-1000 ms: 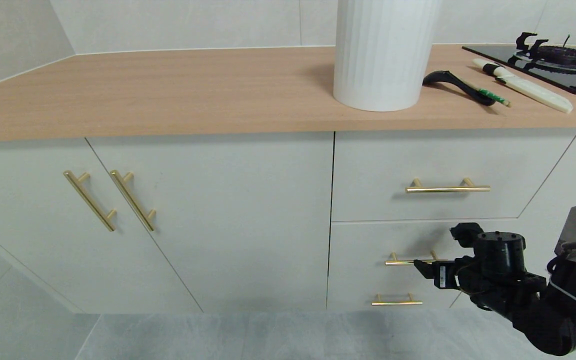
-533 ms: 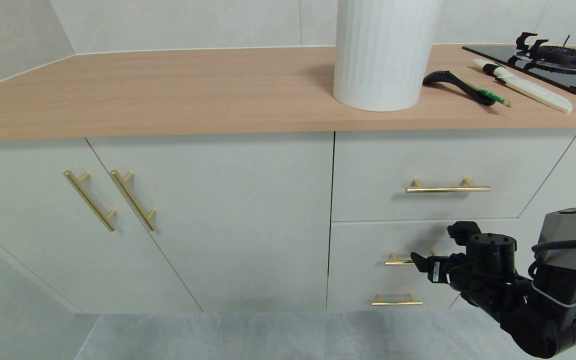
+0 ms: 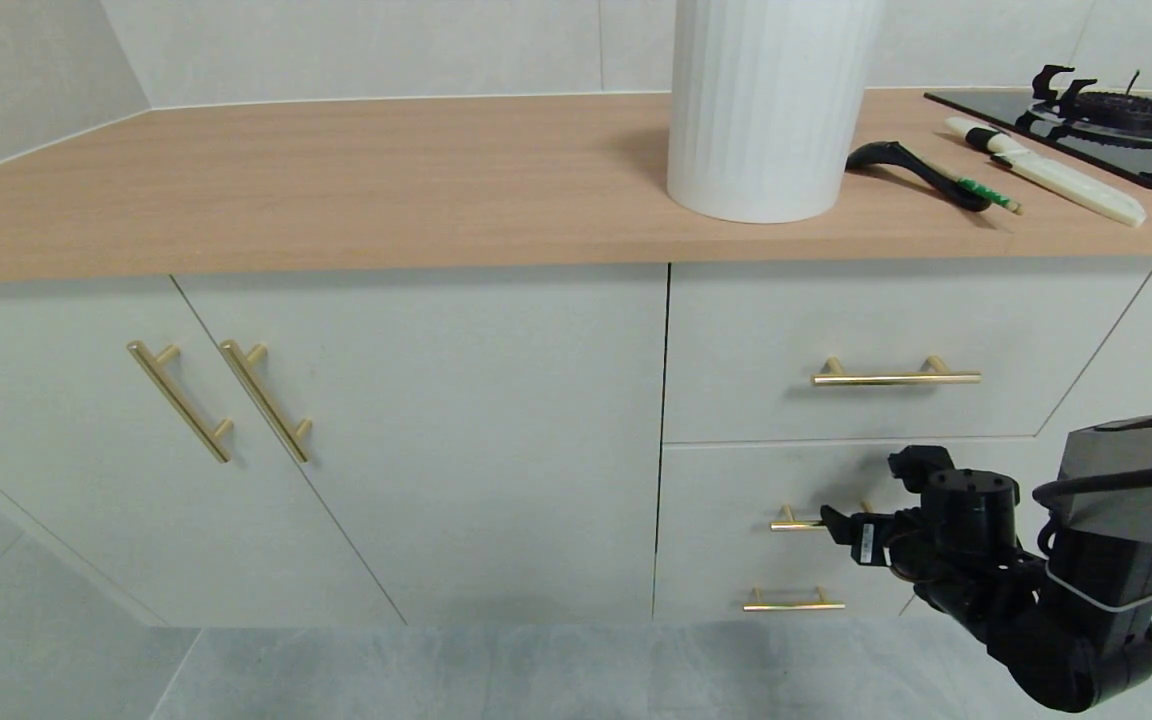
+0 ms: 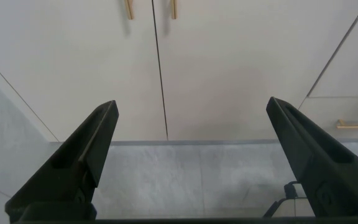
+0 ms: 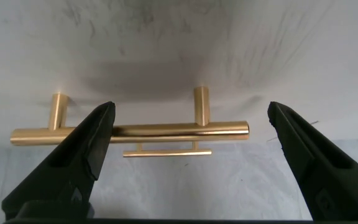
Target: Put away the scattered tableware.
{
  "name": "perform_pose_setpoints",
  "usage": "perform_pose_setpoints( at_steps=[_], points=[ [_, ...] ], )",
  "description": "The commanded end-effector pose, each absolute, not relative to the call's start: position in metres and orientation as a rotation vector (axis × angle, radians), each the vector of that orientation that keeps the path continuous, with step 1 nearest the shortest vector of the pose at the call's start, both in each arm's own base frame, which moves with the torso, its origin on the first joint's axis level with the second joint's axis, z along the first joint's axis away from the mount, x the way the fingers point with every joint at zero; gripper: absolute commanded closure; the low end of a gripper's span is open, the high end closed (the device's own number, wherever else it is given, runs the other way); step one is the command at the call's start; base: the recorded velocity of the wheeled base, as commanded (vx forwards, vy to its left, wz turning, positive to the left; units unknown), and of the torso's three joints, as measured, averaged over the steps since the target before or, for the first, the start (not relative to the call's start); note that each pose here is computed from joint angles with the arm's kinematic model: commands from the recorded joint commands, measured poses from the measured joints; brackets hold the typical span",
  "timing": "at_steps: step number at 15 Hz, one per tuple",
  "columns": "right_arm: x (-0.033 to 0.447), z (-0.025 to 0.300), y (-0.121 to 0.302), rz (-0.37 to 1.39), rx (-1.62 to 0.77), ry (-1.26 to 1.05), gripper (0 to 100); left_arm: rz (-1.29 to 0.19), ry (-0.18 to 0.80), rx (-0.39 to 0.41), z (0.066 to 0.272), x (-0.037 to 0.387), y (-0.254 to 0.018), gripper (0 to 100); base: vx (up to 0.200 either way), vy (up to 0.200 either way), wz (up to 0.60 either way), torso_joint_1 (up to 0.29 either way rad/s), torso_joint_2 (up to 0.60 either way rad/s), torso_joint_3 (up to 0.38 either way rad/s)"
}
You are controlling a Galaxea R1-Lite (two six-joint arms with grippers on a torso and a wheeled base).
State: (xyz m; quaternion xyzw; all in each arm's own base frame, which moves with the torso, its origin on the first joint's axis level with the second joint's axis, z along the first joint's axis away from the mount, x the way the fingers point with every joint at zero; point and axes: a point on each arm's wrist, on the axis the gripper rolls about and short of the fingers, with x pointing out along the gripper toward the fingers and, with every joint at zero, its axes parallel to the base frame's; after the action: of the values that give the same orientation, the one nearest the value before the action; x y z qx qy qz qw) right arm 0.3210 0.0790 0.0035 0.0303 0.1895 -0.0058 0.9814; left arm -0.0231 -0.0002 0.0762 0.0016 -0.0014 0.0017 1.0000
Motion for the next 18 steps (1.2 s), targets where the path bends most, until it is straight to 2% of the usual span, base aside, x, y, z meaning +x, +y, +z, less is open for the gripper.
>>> perform_pose_setpoints(
  at_steps=[1, 9, 12, 14, 18],
  points=[
    [0.323, 0.001, 0.079, -0.021, 0.059, 0.381, 0, 0.005, -0.002, 0.003, 0.076, -0.023, 0.000, 0, 0.000, 0.000, 0.00, 0.000, 0.00, 0.000],
    [0.319, -0.007, 0.079, -0.029, 0.034, 0.438, 0, 0.003, -0.002, 0.003, 0.076, -0.023, 0.000, 0, 0.000, 0.000, 0.00, 0.000, 0.00, 0.000],
    [0.314, 0.003, 0.077, -0.026, 0.023, 0.438, 0, 0.005, -0.002, 0.003, 0.076, -0.023, 0.000, 0, 0.000, 0.000, 0.00, 0.000, 0.00, 0.000],
    [0.301, 0.035, 0.074, -0.018, 0.019, 0.456, 0, 0.003, -0.002, 0.003, 0.076, -0.023, 0.000, 0, 0.000, 0.000, 0.00, 0.000, 0.00, 0.000],
    [0.232, 0.148, 0.066, 0.124, 0.025, 0.531, 0, 0.005, -0.002, 0.003, 0.076, -0.023, 0.000, 0, 0.000, 0.000, 0.00, 0.000, 0.00, 0.000]
  ],
)
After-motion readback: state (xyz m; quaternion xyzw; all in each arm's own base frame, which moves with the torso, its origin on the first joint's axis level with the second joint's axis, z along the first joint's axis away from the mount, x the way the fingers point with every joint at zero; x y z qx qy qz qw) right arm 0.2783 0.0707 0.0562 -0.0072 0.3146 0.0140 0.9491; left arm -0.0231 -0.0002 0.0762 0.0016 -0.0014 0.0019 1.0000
